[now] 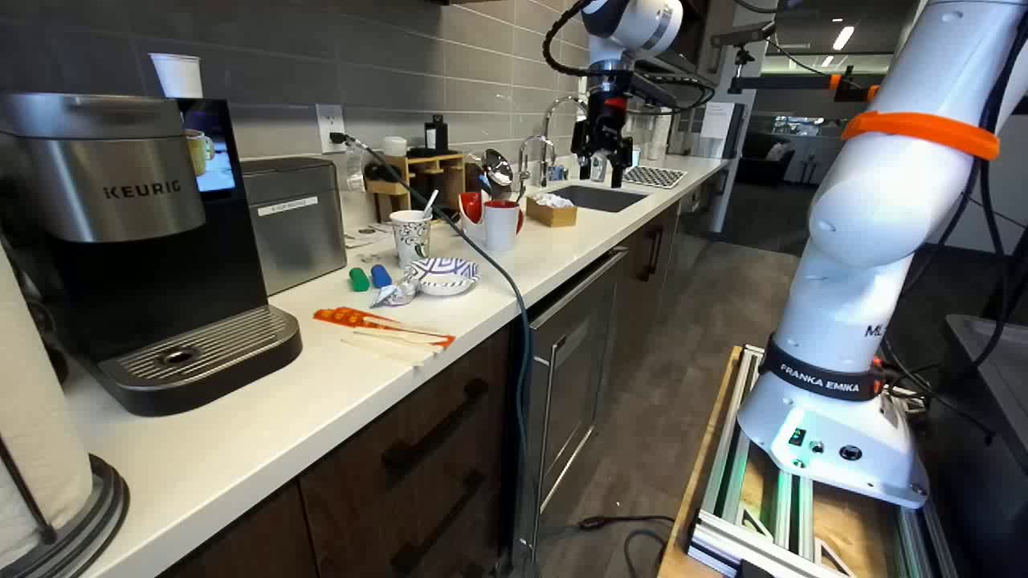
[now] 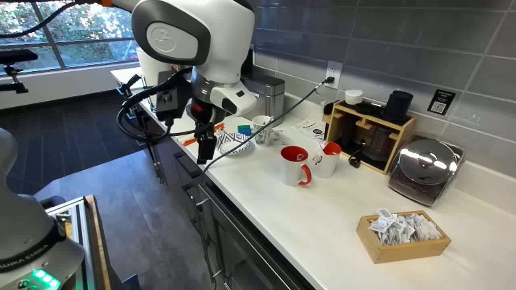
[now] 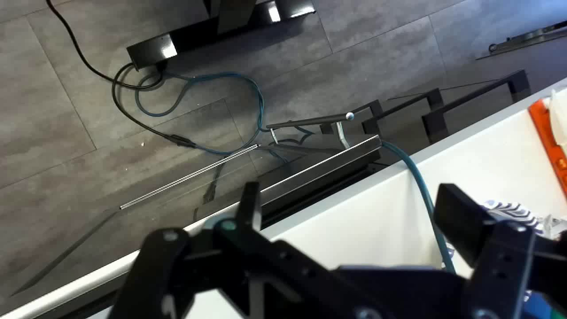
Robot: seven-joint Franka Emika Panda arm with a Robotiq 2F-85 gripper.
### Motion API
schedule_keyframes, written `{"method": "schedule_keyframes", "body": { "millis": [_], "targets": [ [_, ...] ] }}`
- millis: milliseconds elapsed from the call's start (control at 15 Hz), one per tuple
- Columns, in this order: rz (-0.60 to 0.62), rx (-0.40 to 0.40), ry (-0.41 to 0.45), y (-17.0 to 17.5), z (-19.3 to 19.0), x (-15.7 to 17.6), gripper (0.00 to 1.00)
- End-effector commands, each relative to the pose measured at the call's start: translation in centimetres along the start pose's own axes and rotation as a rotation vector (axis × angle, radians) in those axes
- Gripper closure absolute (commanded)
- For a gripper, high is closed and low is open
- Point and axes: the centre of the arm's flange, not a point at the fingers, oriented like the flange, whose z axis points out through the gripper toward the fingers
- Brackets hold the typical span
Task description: Put the plastic knife in the cup
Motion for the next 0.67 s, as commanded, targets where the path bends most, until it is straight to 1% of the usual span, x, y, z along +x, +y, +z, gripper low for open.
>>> {"method": "schedule_keyframes", "body": {
  "millis": [0, 467, 533, 600],
  "targets": [
    [0.0, 0.0, 0.0, 0.0, 0.0, 0.0, 0.0],
    [0.0, 0.0, 0.0, 0.0, 0.0, 0.0, 0.0],
    [-0.022, -0.027, 0.001, -0.9, 1.0, 0.2, 0.0],
    [-0.048, -0.044, 0.017, -2.8, 2.8, 0.5, 0.0]
  ]
}}
